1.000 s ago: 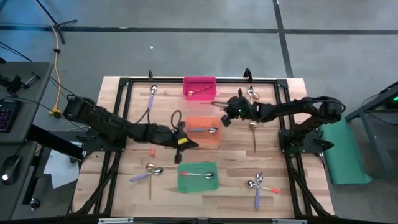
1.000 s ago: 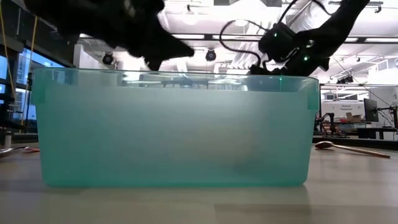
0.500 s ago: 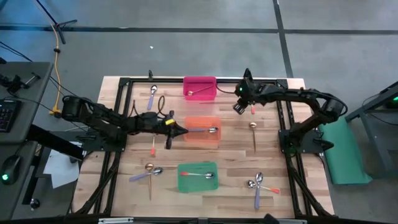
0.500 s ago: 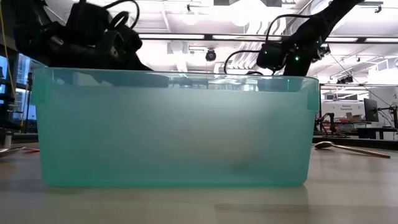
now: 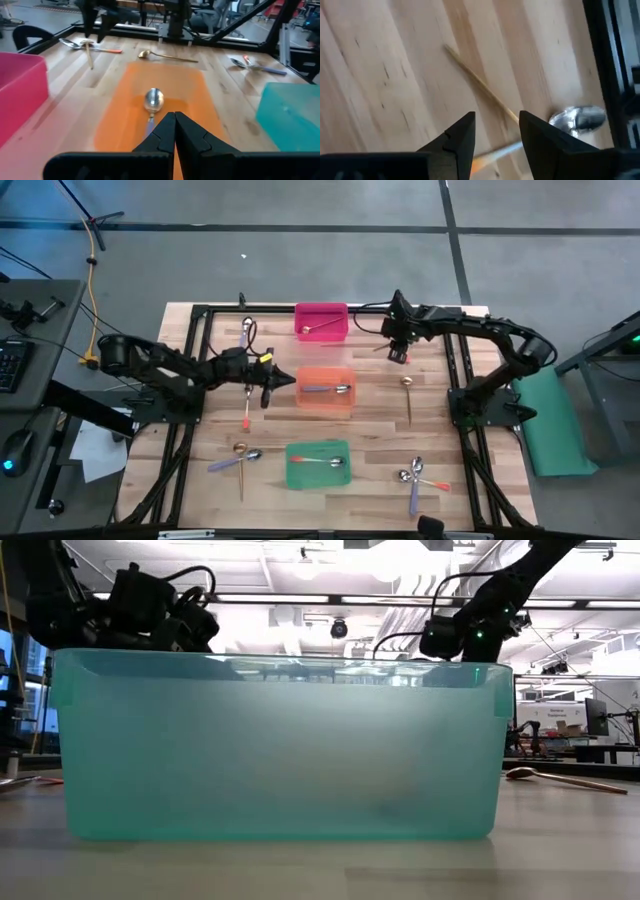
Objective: Sort silverware by color (type)
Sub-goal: Put the top gold spoon into the red bin, then put the bottom right orange spoon into the green bin
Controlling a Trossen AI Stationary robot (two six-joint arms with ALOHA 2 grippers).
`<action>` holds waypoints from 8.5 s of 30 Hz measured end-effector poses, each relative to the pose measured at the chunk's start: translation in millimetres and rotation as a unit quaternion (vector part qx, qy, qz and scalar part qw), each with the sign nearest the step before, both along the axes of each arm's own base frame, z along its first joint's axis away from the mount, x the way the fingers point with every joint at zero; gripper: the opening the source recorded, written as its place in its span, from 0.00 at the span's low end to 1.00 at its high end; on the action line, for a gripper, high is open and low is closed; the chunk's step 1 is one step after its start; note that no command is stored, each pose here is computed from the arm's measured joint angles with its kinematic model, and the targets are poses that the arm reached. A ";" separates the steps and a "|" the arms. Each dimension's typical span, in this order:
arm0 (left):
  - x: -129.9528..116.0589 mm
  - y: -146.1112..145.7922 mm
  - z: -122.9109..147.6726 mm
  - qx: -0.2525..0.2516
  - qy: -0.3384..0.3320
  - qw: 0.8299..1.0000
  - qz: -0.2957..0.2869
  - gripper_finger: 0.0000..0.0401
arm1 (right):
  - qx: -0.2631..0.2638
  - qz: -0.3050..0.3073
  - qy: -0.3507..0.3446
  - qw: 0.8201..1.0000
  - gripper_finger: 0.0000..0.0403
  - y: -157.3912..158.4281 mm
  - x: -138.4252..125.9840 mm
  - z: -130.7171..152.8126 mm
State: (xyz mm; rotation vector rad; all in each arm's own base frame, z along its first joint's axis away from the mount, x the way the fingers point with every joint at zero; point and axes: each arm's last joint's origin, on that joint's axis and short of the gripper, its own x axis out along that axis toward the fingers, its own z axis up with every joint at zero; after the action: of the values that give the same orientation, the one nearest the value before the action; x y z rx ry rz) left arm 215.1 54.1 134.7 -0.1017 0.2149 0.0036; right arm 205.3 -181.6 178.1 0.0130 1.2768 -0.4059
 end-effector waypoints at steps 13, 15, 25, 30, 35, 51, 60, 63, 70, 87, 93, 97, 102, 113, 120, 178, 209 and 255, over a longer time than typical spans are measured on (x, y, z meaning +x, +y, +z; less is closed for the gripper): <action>-9.7 25.3 -0.8 -0.002 0.000 1.000 -0.007 0.00 | 0.039 0.070 0.101 0.992 0.35 -23.7 23.8 -14.9; -11.3 29.1 -0.9 -0.002 0.000 1.000 0.002 0.00 | 0.033 0.077 0.112 0.990 0.35 -27.8 22.6 -16.3; -19.7 46.0 -3.6 0.003 0.014 0.999 0.042 0.00 | 0.067 0.071 0.136 0.986 0.34 -42.1 10.7 -34.4; -23.2 51.1 -6.0 -0.004 0.025 0.998 0.056 0.00 | 0.086 0.076 0.133 0.985 0.30 -43.9 11.1 -40.9; -25.5 55.2 -5.9 -0.002 0.025 0.998 0.066 0.00 | 0.096 0.090 0.137 0.982 0.23 -43.9 11.6 -47.1; -30.4 63.5 -5.7 -0.029 0.022 0.995 0.095 0.00 | 0.102 0.059 0.119 0.986 0.01 -41.3 10.2 -34.1; -35.2 70.8 -5.5 -0.038 0.020 0.992 0.117 0.00 | 0.051 0.054 0.047 0.996 0.00 -57.5 36.9 24.1; -35.8 71.6 -5.6 -0.042 0.019 0.992 0.121 0.00 | 0.023 0.061 0.016 0.998 0.00 -61.9 49.9 47.6; -35.8 71.7 -5.6 -0.042 0.019 0.992 0.121 0.00 | 0.002 0.072 -0.093 0.993 0.00 -73.0 88.5 90.7; -35.8 71.6 -5.6 -0.037 0.020 0.992 0.120 0.00 | 0.096 0.126 -0.099 0.982 0.00 -92.1 199.9 56.3; -35.8 71.6 -5.6 -0.037 0.020 0.992 0.120 0.00 | 0.108 0.136 -0.078 0.982 0.00 -97.6 206.0 30.5; -35.8 71.6 -5.6 -0.033 0.020 0.992 0.119 0.00 | 0.104 0.135 -0.081 0.982 0.00 -102.6 205.3 27.1; -35.8 71.6 -5.6 -0.029 0.021 0.992 0.118 0.00 | 0.103 0.135 -0.080 0.982 0.00 -105.3 203.9 24.1; -35.8 71.6 -5.6 -0.033 0.020 0.992 0.118 0.00 | 0.108 0.130 -0.076 0.983 0.02 -105.8 202.5 11.3; -35.7 71.5 -5.6 -0.038 0.020 0.992 0.119 0.00 | 0.081 0.118 -0.083 0.986 0.17 -108.7 205.7 22.7; -28.3 58.6 -8.4 -0.002 0.038 0.996 0.075 0.00 | 0.172 -0.189 -0.236 0.938 0.02 265.5 40.5 24.5; -14.3 26.3 -14.4 0.013 0.070 0.997 0.000 0.00 | 0.189 -0.063 0.000 0.980 0.31 400.3 -1.0 20.7; -5.0 -4.9 -18.9 0.034 0.102 0.994 -0.011 0.00 | 0.149 -0.043 0.073 0.985 0.01 395.0 -3.2 -37.6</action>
State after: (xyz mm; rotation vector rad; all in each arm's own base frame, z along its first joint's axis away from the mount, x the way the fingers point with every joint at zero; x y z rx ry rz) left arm 210.0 49.2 115.8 -0.0306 0.4193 -0.0004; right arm 202.1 213.4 140.5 0.2980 1.4767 -0.2898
